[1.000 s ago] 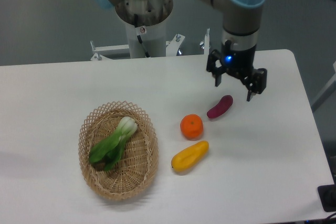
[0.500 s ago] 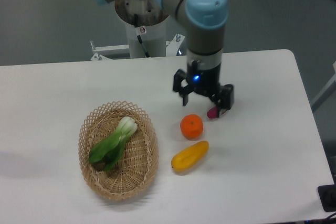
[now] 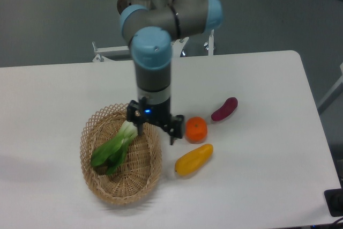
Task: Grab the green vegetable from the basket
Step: 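Lower the gripper onto the green bok choy and close on it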
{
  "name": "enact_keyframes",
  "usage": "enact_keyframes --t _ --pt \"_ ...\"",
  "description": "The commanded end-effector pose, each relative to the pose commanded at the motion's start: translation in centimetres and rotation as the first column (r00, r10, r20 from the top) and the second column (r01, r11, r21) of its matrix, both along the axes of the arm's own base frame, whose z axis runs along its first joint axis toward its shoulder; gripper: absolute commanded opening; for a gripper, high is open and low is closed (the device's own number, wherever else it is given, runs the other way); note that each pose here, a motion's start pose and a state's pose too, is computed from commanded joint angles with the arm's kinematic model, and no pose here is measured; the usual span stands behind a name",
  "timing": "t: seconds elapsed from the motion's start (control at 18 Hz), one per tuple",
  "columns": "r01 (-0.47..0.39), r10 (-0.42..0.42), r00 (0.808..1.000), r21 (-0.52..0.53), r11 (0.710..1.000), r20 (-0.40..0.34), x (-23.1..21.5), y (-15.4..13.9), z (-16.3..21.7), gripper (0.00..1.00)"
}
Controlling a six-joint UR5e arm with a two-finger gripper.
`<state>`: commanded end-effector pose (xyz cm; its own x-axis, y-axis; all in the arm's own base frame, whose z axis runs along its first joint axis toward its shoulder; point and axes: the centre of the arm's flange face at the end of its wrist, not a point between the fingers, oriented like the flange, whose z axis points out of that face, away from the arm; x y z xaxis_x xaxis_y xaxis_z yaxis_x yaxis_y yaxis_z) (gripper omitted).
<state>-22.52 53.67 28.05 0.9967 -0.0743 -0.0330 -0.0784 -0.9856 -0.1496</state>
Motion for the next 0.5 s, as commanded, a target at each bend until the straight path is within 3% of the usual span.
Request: enact_keyframes --t 0.22,0.5 --pt "0.070 -0.070 0.997 -0.030 0.997 0.018 2.4 1.2 -2.1 1.00" --pt "0.084 -0.081 0.996 -0.063 0.994 0.046 3.6 1.1 -4.2 1.00"
